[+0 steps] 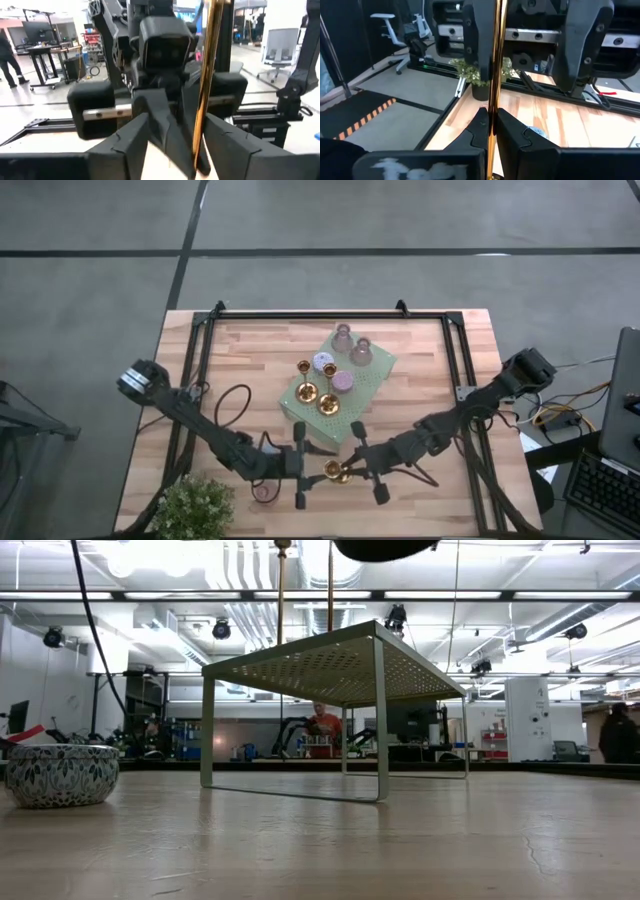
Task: Pick & Place candle stick holders
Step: Put the gold candle holder aligned with the other gold candle holders on the shelf
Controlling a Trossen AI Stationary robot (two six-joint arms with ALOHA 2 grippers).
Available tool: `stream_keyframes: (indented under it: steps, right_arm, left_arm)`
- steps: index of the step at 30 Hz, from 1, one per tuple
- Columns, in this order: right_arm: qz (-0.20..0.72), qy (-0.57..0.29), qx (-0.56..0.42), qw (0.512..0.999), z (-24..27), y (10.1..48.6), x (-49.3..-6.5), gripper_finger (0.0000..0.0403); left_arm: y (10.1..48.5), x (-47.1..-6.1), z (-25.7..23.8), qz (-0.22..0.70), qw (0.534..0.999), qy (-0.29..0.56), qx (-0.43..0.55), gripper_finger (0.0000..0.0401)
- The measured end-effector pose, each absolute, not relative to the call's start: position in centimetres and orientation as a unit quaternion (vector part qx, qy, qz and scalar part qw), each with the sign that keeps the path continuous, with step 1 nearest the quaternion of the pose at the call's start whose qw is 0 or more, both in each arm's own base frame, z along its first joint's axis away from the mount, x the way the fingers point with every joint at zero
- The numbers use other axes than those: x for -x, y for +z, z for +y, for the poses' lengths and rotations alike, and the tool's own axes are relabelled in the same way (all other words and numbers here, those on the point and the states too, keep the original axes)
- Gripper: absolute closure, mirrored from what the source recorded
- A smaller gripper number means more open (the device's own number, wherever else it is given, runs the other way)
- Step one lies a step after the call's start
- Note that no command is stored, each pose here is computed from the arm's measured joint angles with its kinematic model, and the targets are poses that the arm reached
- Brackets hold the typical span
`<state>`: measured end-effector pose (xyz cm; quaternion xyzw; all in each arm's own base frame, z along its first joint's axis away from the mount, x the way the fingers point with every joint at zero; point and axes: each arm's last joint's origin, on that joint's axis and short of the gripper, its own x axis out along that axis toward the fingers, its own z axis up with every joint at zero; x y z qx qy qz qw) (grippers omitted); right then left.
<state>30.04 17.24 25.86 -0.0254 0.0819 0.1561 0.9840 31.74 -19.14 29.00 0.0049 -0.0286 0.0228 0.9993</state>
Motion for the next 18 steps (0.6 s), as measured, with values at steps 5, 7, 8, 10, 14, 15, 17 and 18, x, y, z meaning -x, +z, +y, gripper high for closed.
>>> stream_keyframes:
  steps: [5, 7, 8, 10, 14, 15, 17, 18]
  right_arm:
    - [0.093, 0.160, 0.026, 0.982, 17.0, 26.7, -29.2, 0.0392]
    - [0.091, 0.165, 0.026, 0.982, 17.1, 26.9, -28.6, 0.0392]
    - [0.091, 0.167, 0.026, 0.981, 17.2, 27.0, -28.4, 0.0392]
    - [0.088, 0.161, 0.028, 0.983, 17.2, 27.1, -28.1, 0.0392]
    - [0.085, 0.121, 0.045, 0.988, 16.9, 27.3, -27.4, 0.0392]
    - [0.084, 0.113, 0.045, 0.989, 16.8, 27.3, -27.2, 0.0392]
    - [0.081, 0.101, 0.045, 0.991, 16.4, 27.2, -26.9, 0.0392]
    - [0.077, 0.089, 0.045, 0.992, 16.2, 27.1, -26.7, 0.0392]
  left_arm:
    - [29.4, -31.0, -18.6, 0.011, 0.999, 0.024, -0.028, 0.0200]
    - [29.7, -30.7, -18.4, 0.017, 0.999, 0.024, -0.023, 0.0199]
    - [29.9, -30.6, -18.3, 0.016, 0.999, 0.024, -0.020, 0.0199]
    - [30.0, -30.4, -18.2, 0.020, 0.999, 0.023, -0.022, 0.0199]
    - [29.8, -30.3, -18.1, 0.036, 0.999, 0.028, -0.025, 0.0199]
    - [29.8, -30.3, -18.1, 0.035, 0.999, 0.031, -0.024, 0.0199]
    - [29.9, -30.2, -18.1, 0.035, 0.999, 0.034, -0.022, 0.0199]
    - [29.9, -30.2, -18.1, 0.035, 0.999, 0.033, -0.024, 0.0199]
